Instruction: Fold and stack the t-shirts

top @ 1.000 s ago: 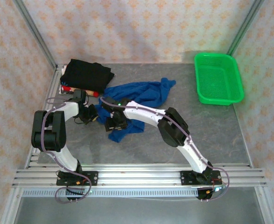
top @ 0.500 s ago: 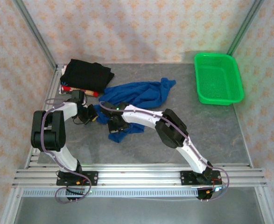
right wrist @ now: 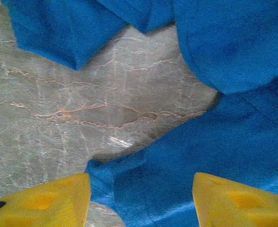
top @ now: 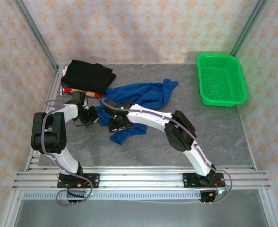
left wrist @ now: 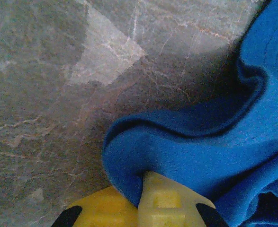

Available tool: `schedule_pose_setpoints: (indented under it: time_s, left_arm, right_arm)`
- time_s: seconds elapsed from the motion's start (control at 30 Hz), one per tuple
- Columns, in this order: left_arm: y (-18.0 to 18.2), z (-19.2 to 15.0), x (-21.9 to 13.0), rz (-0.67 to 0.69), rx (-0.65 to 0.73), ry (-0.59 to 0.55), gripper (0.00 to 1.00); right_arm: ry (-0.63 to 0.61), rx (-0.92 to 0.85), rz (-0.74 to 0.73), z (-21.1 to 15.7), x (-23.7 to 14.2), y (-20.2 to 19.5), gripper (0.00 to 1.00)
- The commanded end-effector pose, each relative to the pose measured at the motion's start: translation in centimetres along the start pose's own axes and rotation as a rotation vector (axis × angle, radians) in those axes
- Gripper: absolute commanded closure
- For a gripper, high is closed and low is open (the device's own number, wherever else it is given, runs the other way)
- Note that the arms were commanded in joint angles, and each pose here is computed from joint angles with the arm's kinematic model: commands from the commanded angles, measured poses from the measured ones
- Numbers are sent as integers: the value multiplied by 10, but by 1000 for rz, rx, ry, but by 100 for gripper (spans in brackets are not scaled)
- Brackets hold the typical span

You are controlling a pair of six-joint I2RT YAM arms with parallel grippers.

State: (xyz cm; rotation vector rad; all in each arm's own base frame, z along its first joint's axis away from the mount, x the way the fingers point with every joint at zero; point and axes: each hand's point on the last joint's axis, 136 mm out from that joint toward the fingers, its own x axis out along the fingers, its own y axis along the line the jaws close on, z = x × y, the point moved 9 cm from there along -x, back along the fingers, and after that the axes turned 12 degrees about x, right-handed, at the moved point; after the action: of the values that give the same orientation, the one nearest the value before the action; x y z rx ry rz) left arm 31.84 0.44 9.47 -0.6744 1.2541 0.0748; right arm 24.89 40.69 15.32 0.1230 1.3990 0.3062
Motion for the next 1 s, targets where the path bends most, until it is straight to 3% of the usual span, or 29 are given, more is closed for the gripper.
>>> schedule_pose_setpoints:
  time_s: [0.0, 0.23, 0.5, 0.63, 0.7, 0.77, 0.97]
  left_arm:
    - [24, -22, 12, 111, -34, 104, 100]
    - [26, -22, 12, 109, -37, 112, 100]
    - [29, -23, 10, 114, -38, 112, 100]
    - [31, -23, 10, 117, -41, 114, 100]
    - [31, -23, 10, 120, -41, 113, 100]
    - [31, -23, 9, 119, -43, 111, 100]
    - [20, -12, -8, 97, -26, 79, 100]
  right_arm:
    - [-16, -70, -33, -7, -9, 11, 40]
    - [-7, -179, -180, -25, 12, 14, 41]
    - [-49, -175, -281, -25, 28, 1, 49]
    - [-73, -168, -307, -23, 32, -2, 66]
    - [-83, -164, -321, -22, 32, -4, 78]
    - [-128, -151, -335, -17, 22, -6, 97]
    - [-310, -45, -279, 9, -55, -17, 100]
